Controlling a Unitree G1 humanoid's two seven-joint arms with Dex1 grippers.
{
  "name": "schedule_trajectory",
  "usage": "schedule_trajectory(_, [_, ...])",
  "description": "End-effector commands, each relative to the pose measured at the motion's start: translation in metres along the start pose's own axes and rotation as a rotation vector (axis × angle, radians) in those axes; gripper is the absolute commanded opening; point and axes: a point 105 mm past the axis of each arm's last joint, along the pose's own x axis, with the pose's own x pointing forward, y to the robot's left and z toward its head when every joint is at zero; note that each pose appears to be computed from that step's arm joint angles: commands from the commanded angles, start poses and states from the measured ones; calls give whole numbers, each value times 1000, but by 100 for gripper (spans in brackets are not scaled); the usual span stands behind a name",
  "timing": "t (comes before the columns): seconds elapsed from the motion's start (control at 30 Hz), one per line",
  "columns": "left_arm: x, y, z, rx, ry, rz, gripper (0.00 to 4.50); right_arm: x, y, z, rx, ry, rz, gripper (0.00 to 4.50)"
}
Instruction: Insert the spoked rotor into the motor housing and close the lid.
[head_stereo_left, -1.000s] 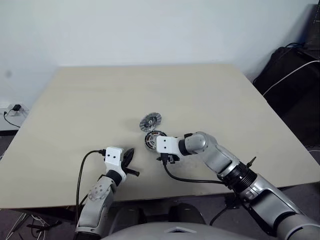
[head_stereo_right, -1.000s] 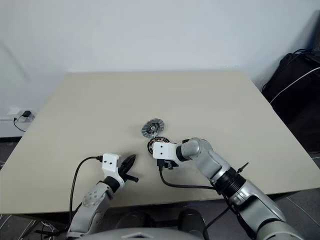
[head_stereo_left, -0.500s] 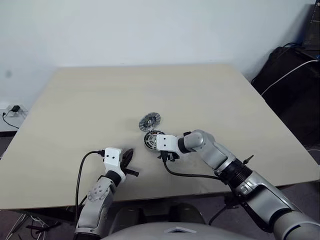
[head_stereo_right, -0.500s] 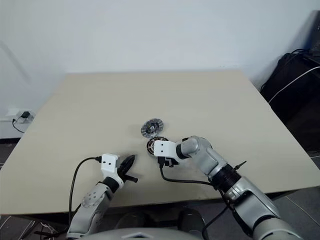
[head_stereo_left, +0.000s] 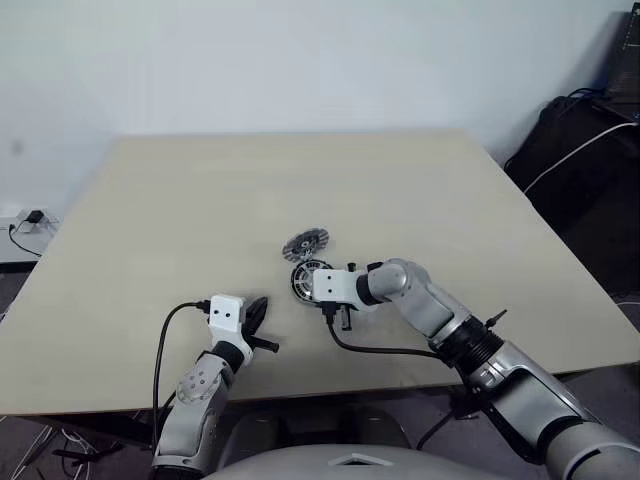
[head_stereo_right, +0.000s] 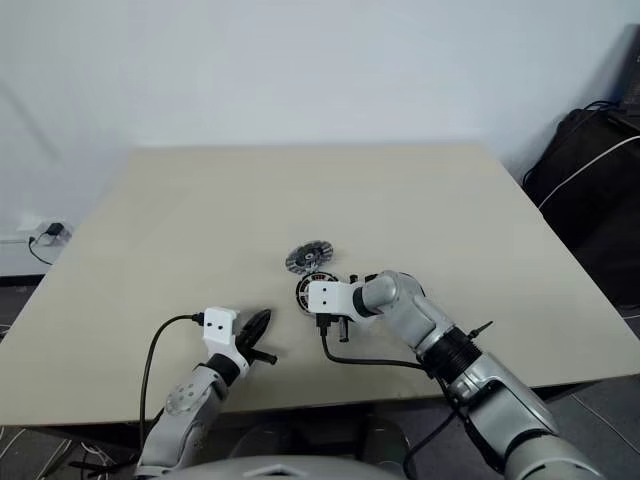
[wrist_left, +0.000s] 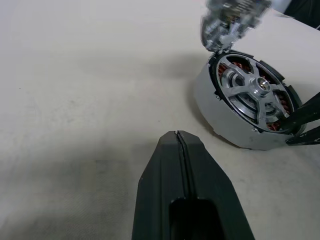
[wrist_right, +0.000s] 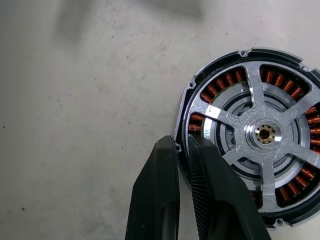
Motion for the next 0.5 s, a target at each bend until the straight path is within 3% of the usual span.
schedule_trajectory(0.03, [3,-5,9,3,-39,-14,0,-19,-3,10,88,-80,-58,6])
schedule_trajectory(0.27, [0,-6,3,-14,-24,-6,0,-40,26,11,510,-126,-167,6])
schedule_trajectory(0.5, [2,-11,-2,-14,4,-33,0,-36,33,14,711,-134,-253,6])
